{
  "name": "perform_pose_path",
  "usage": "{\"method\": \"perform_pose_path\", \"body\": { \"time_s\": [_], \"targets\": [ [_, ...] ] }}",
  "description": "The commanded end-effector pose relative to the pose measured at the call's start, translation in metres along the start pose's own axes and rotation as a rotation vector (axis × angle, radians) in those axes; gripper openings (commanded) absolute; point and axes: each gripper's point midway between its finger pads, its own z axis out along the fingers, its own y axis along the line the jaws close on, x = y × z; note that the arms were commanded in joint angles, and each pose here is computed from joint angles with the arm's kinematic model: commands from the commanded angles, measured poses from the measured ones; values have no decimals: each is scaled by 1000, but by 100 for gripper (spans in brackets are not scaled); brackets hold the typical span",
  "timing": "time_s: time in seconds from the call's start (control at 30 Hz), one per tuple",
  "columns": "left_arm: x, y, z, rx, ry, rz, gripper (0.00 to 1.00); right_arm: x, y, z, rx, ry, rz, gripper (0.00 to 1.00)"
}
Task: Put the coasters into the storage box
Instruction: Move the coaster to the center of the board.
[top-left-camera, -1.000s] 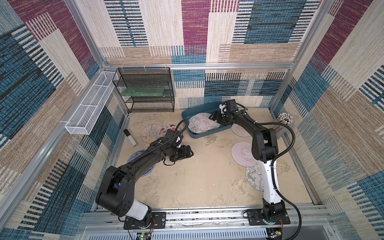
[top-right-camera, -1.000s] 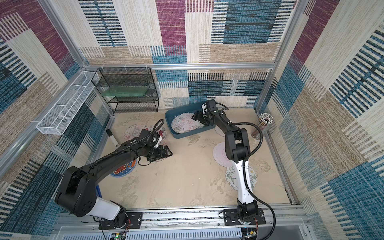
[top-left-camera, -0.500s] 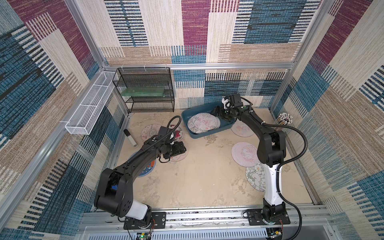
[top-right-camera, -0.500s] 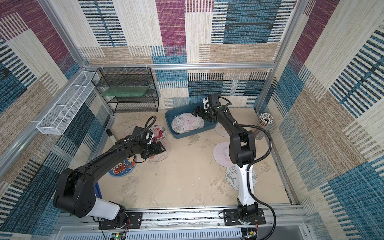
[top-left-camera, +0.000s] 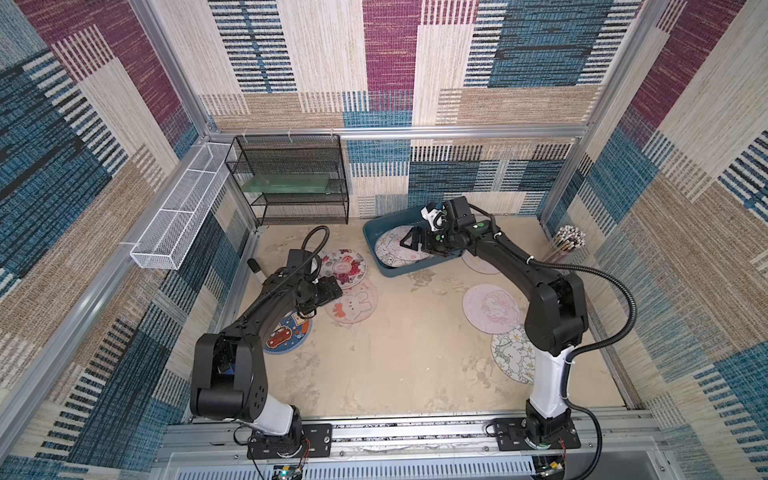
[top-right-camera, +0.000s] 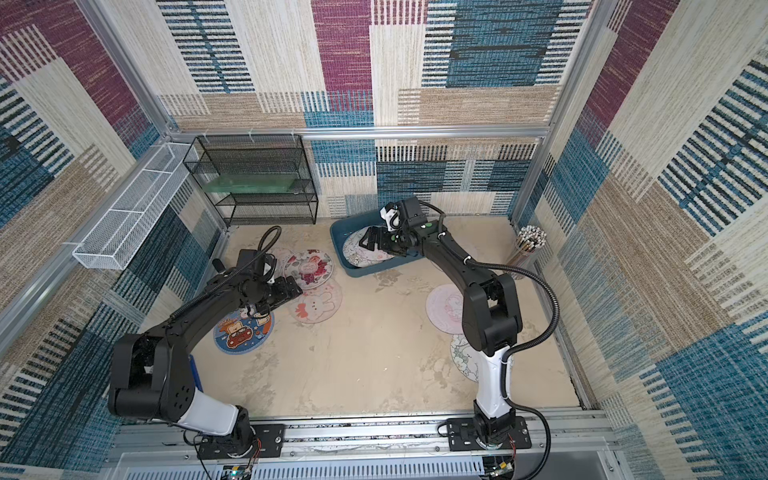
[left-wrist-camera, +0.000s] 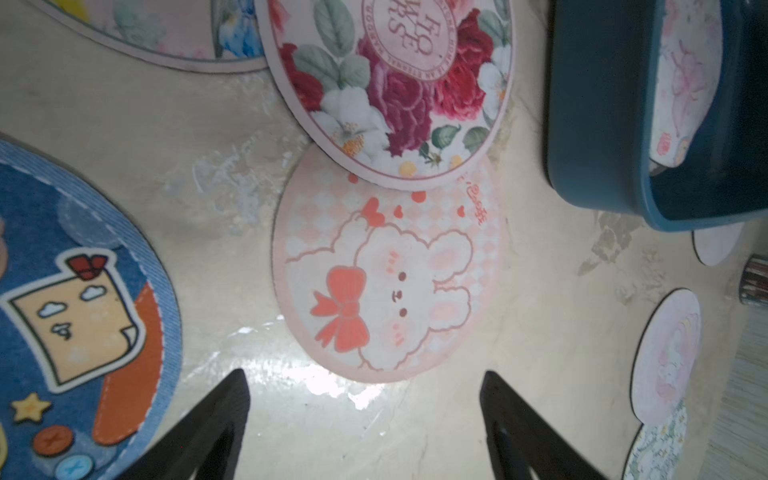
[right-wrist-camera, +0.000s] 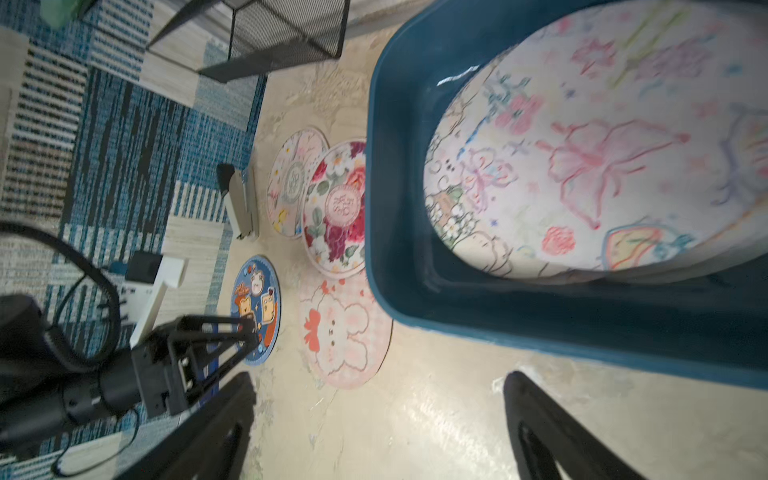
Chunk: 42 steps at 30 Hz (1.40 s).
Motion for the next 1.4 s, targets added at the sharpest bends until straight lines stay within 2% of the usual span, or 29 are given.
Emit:
{"method": "perform_pose_path", "body": {
  "time_s": [0.0,0.17,0.33,0.57,0.67,1.03,1.37],
  "targets": [
    [-14,4,5,1,-21,22,86,17,17,1,-22,11,-34,95],
    [-32,8,17,-16,-24,41,84,50,36,7,-37,52,-54,95],
    [-41,18,43,-50,14,72,82,75,48,9,-64,72,-59,95],
    [-49,24,65,-83,53,109,80,93,44,7,-75,90,-69,95],
    [-46,21,77,-53,92,115,79,95,40,6,-68,98,-80,95],
    [-4,3,92,22,241,151,77,85,23,-1,-72,92,-66,95],
    [62,-23,84,84,421,249,77,89,11,3,-72,117,-63,95]
  ]
}}
